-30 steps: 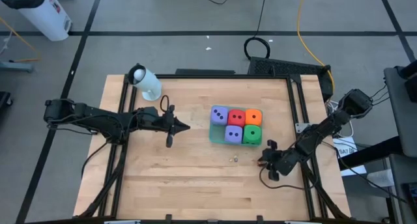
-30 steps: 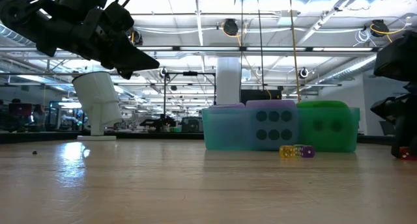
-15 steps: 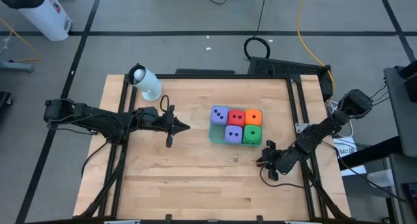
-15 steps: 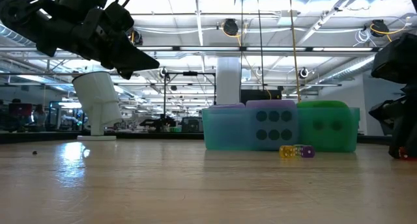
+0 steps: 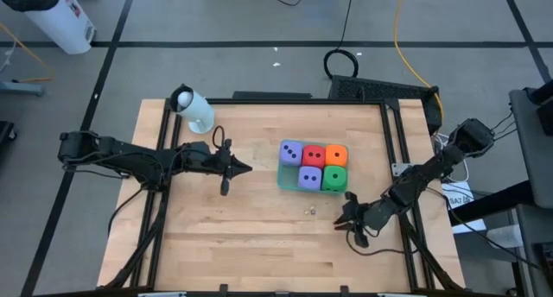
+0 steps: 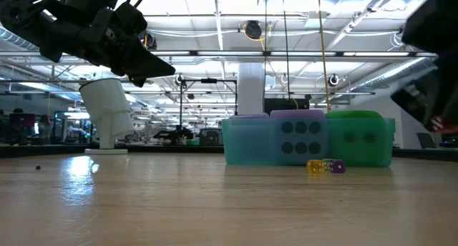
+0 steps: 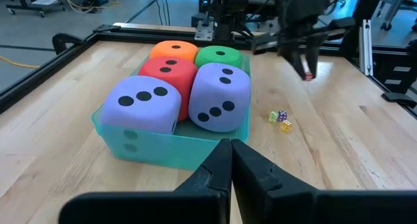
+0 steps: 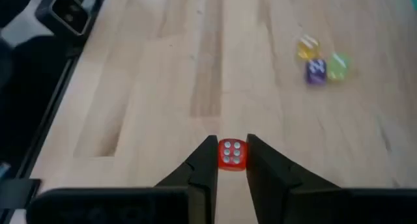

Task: Pick & Place Dice
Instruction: Put the small red die into the green bin, then put the small purple die into the green bin

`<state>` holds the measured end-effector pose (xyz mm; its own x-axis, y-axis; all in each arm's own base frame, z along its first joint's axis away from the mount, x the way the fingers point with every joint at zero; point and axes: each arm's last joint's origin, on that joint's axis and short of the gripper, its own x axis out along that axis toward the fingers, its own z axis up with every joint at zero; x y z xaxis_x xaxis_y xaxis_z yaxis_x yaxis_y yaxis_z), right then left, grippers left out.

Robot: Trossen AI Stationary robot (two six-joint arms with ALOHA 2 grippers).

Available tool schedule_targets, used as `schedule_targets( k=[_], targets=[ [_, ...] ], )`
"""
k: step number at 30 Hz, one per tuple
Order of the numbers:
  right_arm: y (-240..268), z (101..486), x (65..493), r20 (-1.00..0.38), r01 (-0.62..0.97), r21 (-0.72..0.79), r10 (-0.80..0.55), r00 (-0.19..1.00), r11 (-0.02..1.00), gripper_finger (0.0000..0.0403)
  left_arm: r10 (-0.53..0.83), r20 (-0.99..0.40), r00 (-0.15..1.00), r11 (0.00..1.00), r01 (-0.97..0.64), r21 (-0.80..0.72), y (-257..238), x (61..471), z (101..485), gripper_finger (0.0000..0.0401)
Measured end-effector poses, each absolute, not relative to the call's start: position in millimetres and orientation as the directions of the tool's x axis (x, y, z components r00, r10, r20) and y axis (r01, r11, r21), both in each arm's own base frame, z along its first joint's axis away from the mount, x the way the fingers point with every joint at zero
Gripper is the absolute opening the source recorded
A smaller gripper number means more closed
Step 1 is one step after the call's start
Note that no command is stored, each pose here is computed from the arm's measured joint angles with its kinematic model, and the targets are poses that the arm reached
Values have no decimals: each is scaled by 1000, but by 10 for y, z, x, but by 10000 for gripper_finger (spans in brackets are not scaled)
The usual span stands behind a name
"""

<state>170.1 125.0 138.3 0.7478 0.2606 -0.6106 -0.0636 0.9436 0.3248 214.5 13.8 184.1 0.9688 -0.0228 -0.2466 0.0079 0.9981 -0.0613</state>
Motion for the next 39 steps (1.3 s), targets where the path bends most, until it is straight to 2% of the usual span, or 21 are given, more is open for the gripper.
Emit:
schedule_targets(
  k=[5,10,14,20,27,32,39],
  targets=[
    [1233,1726,1997,-520,-94,259,221,825,961,55,-21,-244,969,998,7,-60,136,2146,1844,21],
    [997,2066,2321,-424,1,162,69,903,987,55,-21,-243,970,998,5,-68,136,2146,1845,21],
    [710,2219,2502,-386,60,80,-25,922,995,55,-21,-243,970,996,-1,-91,136,2146,1845,21],
    [258,2153,2730,-415,172,6,-154,897,985,55,-21,-241,970,994,-4,-105,136,2147,1847,21],
    [-99,1812,2967,-459,186,12,-160,874,982,73,-21,-243,970,994,-5,-108,136,2147,1845,21],
    [-192,1632,3023,-505,168,44,-123,854,985,121,-21,-244,969,994,-4,-105,136,2146,1844,21],
    [-169,1766,3003,-454,164,66,-116,883,984,253,-21,-247,969,996,-2,-95,136,2145,1841,21]
  ],
)
